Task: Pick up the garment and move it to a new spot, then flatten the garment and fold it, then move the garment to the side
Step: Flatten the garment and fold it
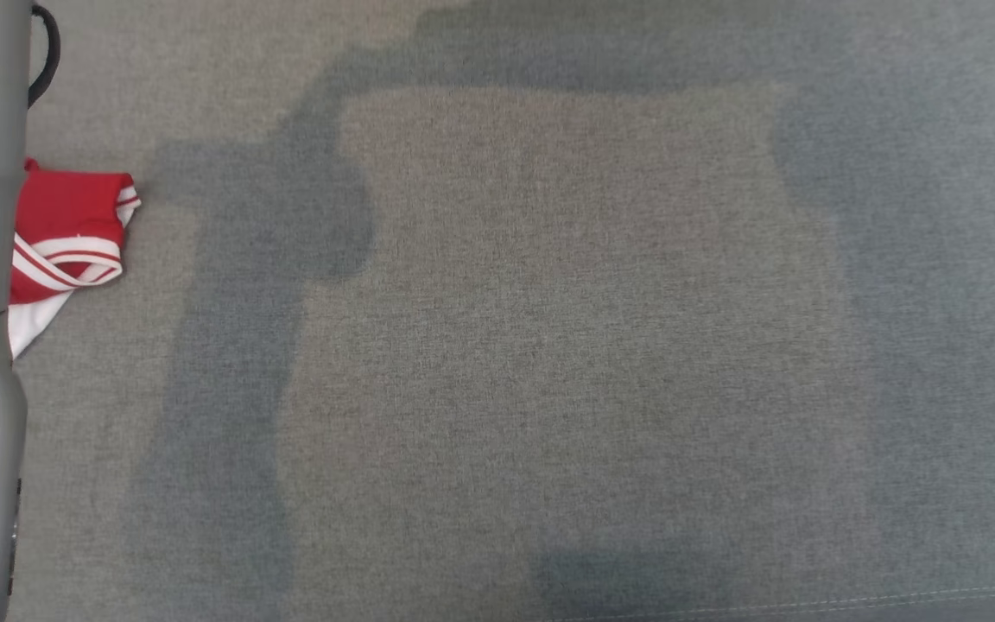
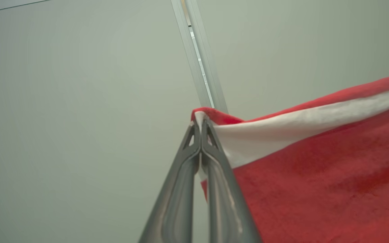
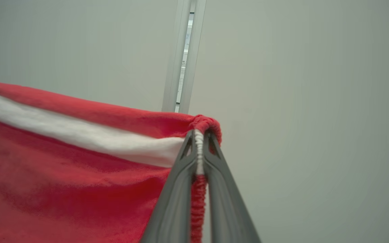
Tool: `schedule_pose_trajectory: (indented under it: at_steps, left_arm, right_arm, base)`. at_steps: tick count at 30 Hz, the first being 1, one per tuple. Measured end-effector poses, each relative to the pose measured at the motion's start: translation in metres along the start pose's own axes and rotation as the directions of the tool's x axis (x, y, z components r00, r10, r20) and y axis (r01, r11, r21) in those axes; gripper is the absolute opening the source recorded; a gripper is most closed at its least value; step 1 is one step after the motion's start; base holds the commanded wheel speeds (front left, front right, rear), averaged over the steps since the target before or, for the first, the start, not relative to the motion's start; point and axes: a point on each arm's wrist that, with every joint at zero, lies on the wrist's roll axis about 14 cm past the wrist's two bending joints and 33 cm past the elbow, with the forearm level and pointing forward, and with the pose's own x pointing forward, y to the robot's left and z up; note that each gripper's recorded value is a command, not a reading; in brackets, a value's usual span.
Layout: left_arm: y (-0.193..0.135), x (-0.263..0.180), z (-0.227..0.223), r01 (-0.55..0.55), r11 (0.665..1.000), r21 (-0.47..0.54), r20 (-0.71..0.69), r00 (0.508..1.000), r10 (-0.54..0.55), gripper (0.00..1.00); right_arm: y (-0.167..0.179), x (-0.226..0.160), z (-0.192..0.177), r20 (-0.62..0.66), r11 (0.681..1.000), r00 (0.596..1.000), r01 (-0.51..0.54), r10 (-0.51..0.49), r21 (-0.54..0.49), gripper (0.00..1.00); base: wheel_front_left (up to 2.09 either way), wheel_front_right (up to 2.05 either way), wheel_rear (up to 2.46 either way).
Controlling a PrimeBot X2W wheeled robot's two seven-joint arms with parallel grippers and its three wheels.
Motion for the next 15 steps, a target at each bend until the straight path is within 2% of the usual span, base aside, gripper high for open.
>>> schedule_pose_trajectory:
  at_steps: [5, 8, 11, 15]
  left_arm:
    - [-0.015, -0.005, -0.054, 0.012, 0.998, -0.055, -0.044, 0.999, -0.014, 0.0]
    - [-0.023, -0.03, -0.11, -0.007, 0.994, -0.111, -0.152, 0.988, -0.01, 0.0]
    - [-0.039, -0.056, -0.156, -0.026, 0.984, -0.175, -0.24, 0.971, -0.017, 0.0]
    - [-0.065, -0.105, -0.207, -0.067, 0.963, -0.261, -0.371, 0.928, -0.036, 0.0]
  right_arm:
    - [0.009, -0.002, -0.066, -0.073, 1.0, 0.997, -0.019, 0.021, 0.025, 0.0]
    - [0.024, -0.024, -0.129, -0.188, 0.997, 0.98, -0.054, 0.063, 0.052, 0.0]
    - [0.043, -0.055, -0.179, -0.273, 0.989, 0.956, -0.072, 0.106, 0.132, 0.0]
    - [0.066, -0.103, -0.217, -0.343, 0.957, 0.926, -0.056, 0.156, 0.283, 0.0]
  base:
    - [0.0, 0.0, 0.0]
    - [0.0, 0.0, 0.0]
    - [0.0, 0.0, 0.0]
    - [0.0, 0.0, 0.0]
